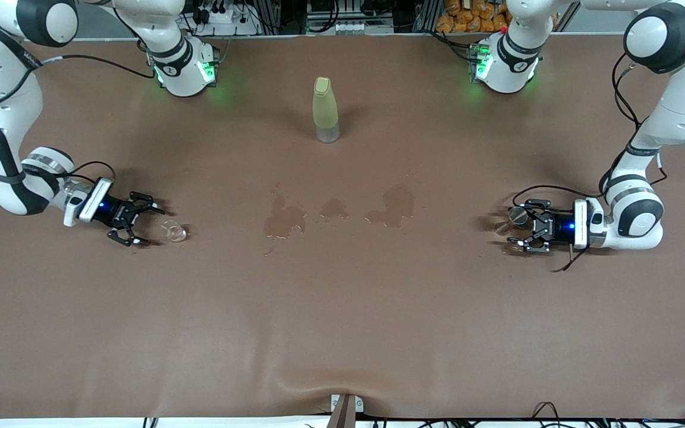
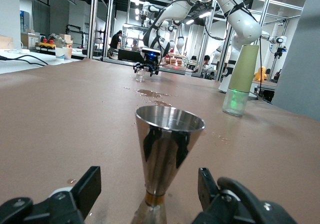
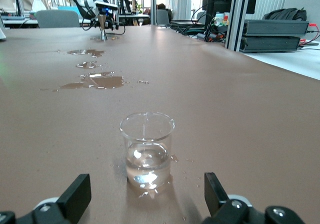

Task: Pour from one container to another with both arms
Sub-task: 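Close the right gripper around the clear glass beaker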

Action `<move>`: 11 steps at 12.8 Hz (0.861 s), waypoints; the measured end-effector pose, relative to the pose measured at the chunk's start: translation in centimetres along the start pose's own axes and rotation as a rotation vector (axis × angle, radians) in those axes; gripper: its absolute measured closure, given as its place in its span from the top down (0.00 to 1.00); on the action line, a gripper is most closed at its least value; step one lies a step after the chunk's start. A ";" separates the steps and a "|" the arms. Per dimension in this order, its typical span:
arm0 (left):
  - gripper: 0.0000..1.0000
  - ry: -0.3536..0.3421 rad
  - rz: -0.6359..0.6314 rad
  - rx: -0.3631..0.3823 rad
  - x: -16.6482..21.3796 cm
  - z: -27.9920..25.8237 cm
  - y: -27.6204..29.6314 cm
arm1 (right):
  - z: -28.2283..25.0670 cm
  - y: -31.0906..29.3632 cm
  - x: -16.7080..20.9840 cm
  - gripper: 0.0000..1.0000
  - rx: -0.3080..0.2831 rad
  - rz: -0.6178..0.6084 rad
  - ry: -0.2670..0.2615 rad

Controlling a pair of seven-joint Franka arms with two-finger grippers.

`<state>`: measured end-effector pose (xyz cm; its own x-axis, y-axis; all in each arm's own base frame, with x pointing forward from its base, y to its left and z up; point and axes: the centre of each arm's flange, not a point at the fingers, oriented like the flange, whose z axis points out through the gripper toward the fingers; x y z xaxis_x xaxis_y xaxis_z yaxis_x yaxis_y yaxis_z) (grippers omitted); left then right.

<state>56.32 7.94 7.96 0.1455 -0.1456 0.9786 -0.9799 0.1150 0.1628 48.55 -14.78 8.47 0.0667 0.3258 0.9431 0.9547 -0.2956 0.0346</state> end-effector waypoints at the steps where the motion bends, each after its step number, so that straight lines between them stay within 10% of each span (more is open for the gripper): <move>1: 0.86 0.000 0.000 0.000 0.0 0.0 0.0 | 0.3 0.0 -0.2 1.00 0.004 0.003 0.006; 11: 0.70 0.012 -0.002 -0.009 0.0 0.1 0.1 | 5.2 0.3 0.0 1.00 -0.019 -0.017 0.057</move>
<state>56.16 7.85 7.94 0.1493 -0.1342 0.9797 -0.9784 0.1231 0.1659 50.34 -10.20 6.79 0.0330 0.2790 0.9597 0.9498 -0.3075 0.0567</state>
